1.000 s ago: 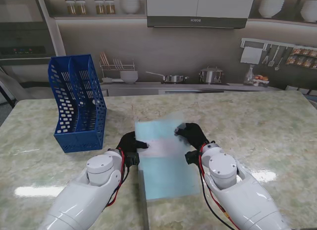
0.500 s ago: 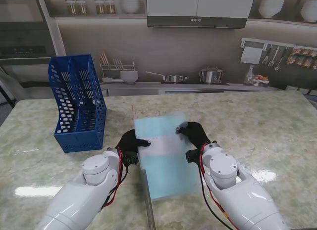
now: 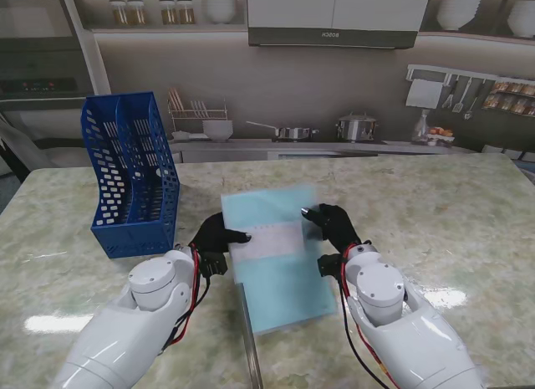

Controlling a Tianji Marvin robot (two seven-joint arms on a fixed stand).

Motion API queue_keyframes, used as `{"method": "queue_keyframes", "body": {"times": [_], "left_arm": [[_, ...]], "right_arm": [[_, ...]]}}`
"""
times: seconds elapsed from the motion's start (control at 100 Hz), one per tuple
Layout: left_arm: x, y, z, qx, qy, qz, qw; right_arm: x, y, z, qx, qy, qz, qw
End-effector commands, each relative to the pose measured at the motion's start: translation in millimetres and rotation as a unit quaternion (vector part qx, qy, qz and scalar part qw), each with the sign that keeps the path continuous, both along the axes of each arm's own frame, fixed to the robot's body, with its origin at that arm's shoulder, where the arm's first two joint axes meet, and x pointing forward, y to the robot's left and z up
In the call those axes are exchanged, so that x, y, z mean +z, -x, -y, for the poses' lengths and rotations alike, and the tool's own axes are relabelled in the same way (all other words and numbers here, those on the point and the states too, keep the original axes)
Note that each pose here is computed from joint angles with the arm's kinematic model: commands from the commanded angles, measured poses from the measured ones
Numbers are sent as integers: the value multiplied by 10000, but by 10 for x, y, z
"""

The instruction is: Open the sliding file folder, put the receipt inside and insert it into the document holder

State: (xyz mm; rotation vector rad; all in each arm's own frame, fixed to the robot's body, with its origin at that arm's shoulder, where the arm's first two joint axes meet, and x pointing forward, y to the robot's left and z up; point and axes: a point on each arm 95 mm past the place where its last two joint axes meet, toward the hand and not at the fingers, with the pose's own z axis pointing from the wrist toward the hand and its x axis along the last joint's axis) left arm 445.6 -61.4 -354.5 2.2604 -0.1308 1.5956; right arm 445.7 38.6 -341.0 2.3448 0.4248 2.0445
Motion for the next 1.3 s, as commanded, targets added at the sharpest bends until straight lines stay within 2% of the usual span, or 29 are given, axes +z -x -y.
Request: {"method": "queue_keyframes", "body": {"times": [0.0, 0.24, 0.42, 0.77, 0.99, 1.29], "left_arm": [[55, -19, 14, -32, 28, 66, 10000], [12, -11, 32, -88, 147, 1, 9999], [3, -8, 35, -86, 172, 8, 9998], [-19, 1, 38, -131, 225, -3, 9997], [-19, -5, 38, -171, 205, 7, 9996], [-27, -8, 43, -204, 207, -6, 9996]], "right_arm": [[-12, 23, 13, -66, 14, 7, 10000], [4, 10, 113, -270, 175, 167, 9993], [2, -62, 211, -350, 327, 189, 9987], [-129, -299, 340, -423, 178, -133, 9989], [-220, -380, 352, -320, -160, -277, 9990], [-295, -401, 270, -55, -935, -290, 9952]]}}
